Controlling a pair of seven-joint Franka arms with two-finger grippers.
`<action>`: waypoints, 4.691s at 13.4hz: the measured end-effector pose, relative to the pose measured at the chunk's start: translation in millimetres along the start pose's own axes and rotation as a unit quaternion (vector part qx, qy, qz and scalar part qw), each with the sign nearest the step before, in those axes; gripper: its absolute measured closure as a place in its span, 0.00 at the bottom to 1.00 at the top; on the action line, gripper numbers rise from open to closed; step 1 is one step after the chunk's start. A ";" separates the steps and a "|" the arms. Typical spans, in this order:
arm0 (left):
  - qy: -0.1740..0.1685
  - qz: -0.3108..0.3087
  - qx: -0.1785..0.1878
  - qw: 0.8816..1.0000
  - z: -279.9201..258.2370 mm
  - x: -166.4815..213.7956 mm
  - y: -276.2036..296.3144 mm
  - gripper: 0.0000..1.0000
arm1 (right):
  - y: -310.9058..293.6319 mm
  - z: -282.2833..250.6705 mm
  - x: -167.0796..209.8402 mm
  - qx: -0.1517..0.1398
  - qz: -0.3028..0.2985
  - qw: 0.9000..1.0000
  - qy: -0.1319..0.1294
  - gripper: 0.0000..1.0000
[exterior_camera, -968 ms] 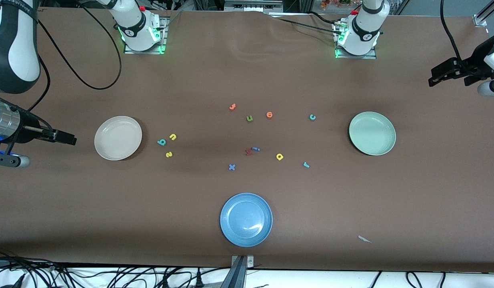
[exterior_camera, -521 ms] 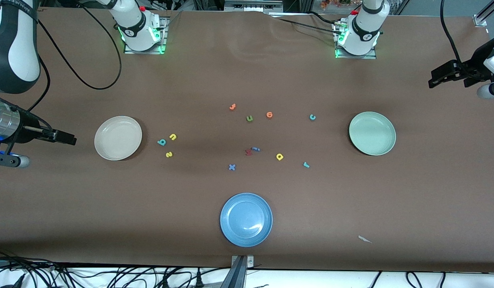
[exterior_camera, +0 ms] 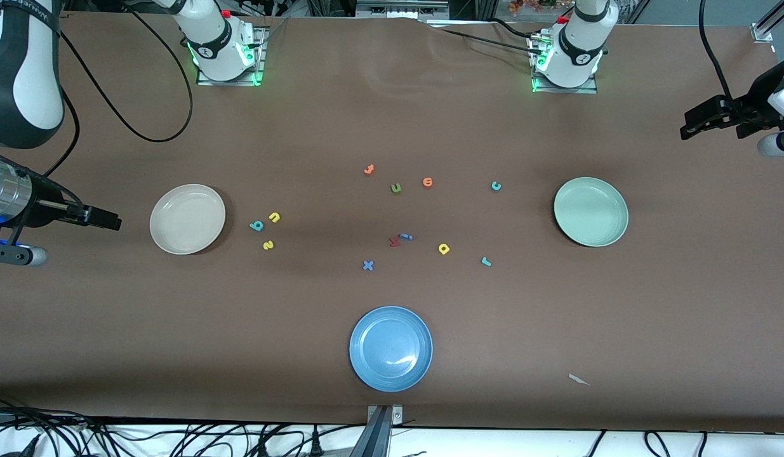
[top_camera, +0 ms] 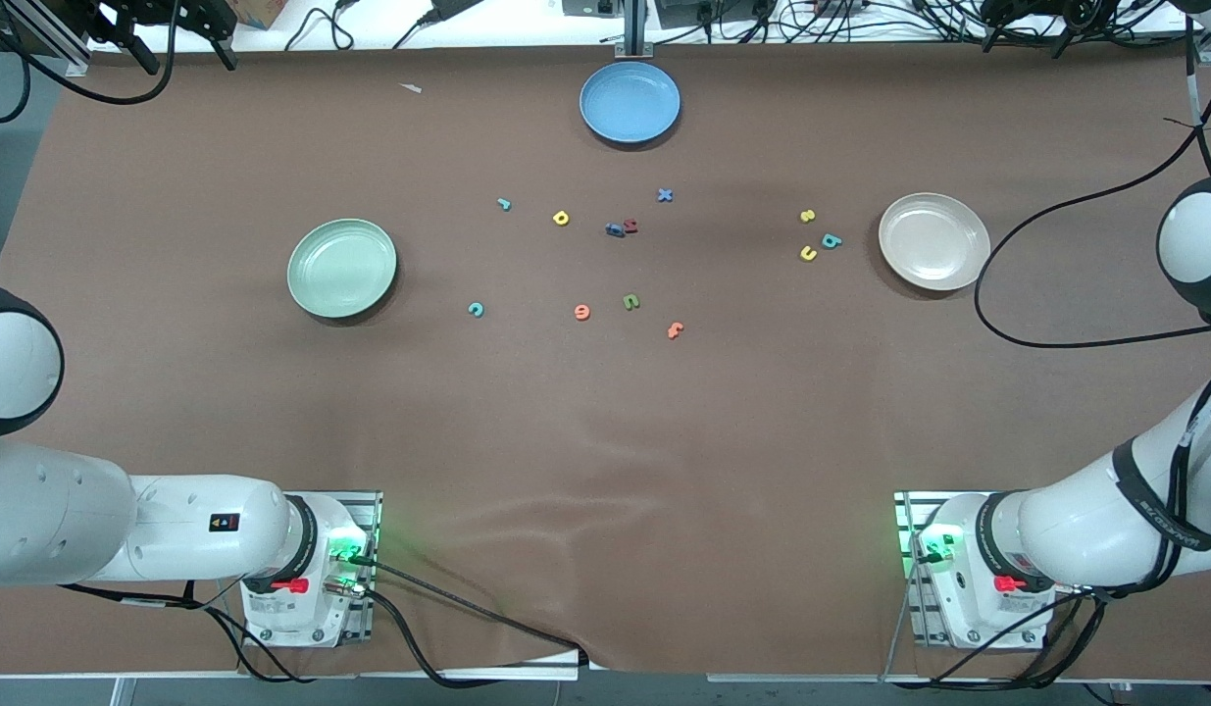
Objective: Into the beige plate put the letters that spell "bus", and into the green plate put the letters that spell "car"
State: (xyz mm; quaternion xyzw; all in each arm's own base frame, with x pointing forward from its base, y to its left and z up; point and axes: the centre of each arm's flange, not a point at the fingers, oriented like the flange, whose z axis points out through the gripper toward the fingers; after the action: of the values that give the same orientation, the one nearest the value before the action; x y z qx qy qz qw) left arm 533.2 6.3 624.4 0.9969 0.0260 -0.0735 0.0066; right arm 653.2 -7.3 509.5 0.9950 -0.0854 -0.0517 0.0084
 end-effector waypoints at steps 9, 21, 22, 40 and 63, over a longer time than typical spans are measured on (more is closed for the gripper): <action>0.000 0.001 0.000 1.000 0.2 0.1 0.7 0.00 | 0.0 0.4 0.1 0.000 0.000 1.000 0.000 0.00; 0.000 0.001 0.000 1.000 0.2 0.1 1.1 0.00 | 0.1 1.4 0.0 0.000 0.000 1.000 -0.001 0.00; 0.000 0.001 0.000 1.000 0.2 0.1 1.1 0.00 | 0.1 1.4 0.0 0.000 0.000 1.000 -0.001 0.00; 0.000 0.001 0.000 1.000 0.2 0.1 1.2 0.00 | 0.1 1.6 0.0 0.000 0.000 1.000 -0.002 0.00; -0.003 0.006 0.001 1.000 2.4 1.3 6.0 0.00 | -62.5 24.7 -8.3 -0.011 0.045 0.999 -0.019 0.00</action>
State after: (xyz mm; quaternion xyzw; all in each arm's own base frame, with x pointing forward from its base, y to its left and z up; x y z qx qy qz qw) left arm 534.4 0.3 621.9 0.9968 0.0204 -0.0764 0.0062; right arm 653.0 55.5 484.2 0.9887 -0.1300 -0.0716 0.0199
